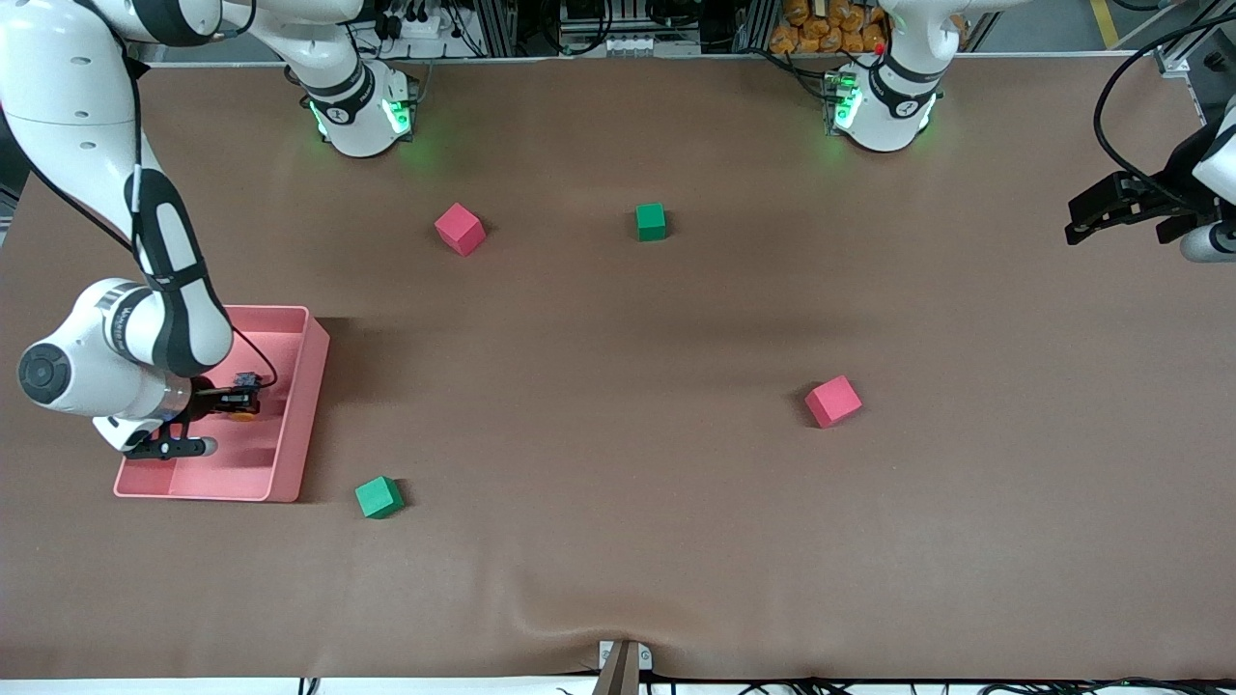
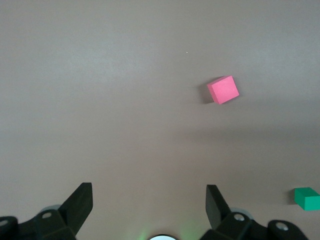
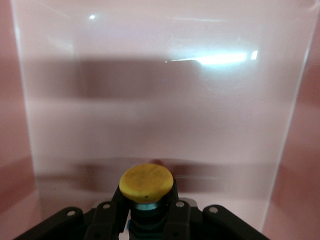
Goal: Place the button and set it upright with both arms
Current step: 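Lift the button out of the tray and carry it to mid-table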
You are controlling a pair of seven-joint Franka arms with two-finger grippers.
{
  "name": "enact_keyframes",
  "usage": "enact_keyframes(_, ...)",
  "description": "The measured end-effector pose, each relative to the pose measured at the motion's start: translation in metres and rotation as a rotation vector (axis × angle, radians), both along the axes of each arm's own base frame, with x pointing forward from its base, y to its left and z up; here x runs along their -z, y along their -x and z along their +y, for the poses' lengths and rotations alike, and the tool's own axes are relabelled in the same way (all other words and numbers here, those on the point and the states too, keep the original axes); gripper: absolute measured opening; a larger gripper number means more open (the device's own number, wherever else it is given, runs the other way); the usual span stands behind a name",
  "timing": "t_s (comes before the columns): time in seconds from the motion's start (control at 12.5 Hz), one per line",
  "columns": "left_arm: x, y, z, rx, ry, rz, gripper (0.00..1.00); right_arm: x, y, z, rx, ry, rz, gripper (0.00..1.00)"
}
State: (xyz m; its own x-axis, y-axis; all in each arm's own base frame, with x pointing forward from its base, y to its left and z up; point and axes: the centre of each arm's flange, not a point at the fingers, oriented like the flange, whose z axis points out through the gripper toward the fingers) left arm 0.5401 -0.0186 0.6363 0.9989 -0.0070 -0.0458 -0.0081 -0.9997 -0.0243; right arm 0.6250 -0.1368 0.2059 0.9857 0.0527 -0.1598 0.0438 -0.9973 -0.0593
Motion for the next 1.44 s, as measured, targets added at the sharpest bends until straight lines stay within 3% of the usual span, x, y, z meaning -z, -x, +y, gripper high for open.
enact_keyframes(0.24,0.000,0.000,0.001,0.002,0.000,0.001,1.00,-0.073,-0.028,0.005,-0.014,-0.048,0.094,0.33)
enact_keyframes(0.64,0.002,0.002,0.002,-0.001,0.000,0.018,1.00,-0.150,-0.058,0.102,0.026,-0.077,0.133,0.33)
enact_keyframes(0.8,0.002,0.002,0.004,0.001,0.000,0.021,1.00,-0.168,-0.067,0.194,0.104,-0.092,0.110,0.33)
enact_keyframes(1.04,0.001,0.002,0.006,0.001,0.000,0.022,1.00,-0.164,-0.063,0.350,0.145,-0.109,0.002,0.33)
enact_keyframes(1.28,0.001,0.003,0.009,-0.002,0.000,0.022,1.00,-0.108,-0.041,0.473,0.191,-0.150,-0.068,0.33)
enact_keyframes(1.44,0.001,0.003,0.010,-0.001,0.001,0.021,1.00,-0.058,-0.020,0.535,0.225,-0.200,-0.086,0.33)
